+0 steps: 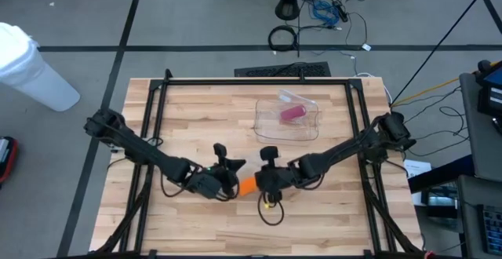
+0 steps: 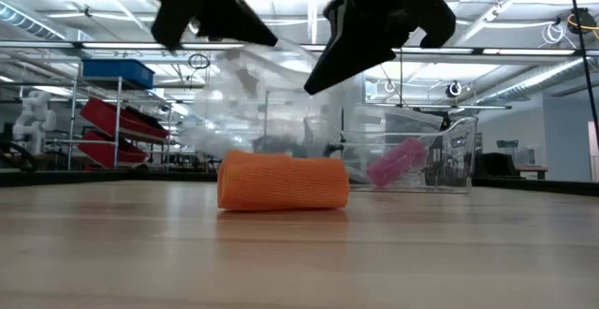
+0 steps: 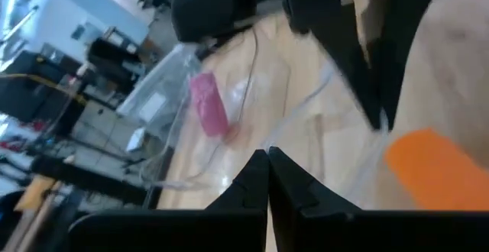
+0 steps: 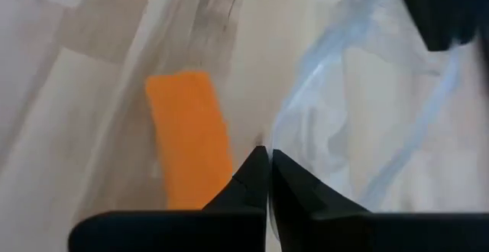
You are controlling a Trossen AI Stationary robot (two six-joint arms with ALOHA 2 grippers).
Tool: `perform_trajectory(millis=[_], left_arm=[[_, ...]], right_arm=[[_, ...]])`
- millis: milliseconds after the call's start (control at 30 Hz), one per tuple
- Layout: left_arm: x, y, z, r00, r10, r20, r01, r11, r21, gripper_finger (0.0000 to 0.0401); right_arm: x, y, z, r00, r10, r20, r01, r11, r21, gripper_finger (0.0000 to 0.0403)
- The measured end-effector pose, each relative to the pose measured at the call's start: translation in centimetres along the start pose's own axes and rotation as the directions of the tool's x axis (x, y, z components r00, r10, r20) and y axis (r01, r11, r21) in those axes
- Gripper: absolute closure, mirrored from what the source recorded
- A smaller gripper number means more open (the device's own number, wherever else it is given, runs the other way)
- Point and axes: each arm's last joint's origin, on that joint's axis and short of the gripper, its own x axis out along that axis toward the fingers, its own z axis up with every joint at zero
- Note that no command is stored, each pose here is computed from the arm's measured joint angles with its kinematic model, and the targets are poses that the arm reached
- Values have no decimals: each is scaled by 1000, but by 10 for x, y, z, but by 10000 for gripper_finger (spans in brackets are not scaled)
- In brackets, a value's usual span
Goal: Roll bandage
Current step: Open the transparent zip bag, then put the rolled orange bandage into the transparent zip bag
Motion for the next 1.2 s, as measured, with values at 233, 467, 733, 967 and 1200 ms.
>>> perform_trajectory(millis=[233,467,733,967,1200], left_arm=[[-2,-40,-21,990,82,-113,-81,997,18,401],[-7,-50,-24,988,105,-112,-112,992,-56,401],[-4,-55,-30,990,68,-124,-86,986,-145,401],[10,-74,-48,975,137,-176,-146,988,-40,401],[0,-73,-45,937,318,-143,-310,948,76,401]], right_arm=[[4,-3,-3,996,85,-23,-79,978,195,396],[0,8,-2,988,155,-6,-150,967,205,330],[-5,20,-2,947,322,-6,-311,920,237,247],[-12,22,5,993,113,24,-115,985,132,241],[-1,23,0,995,95,-9,-93,982,167,225]])
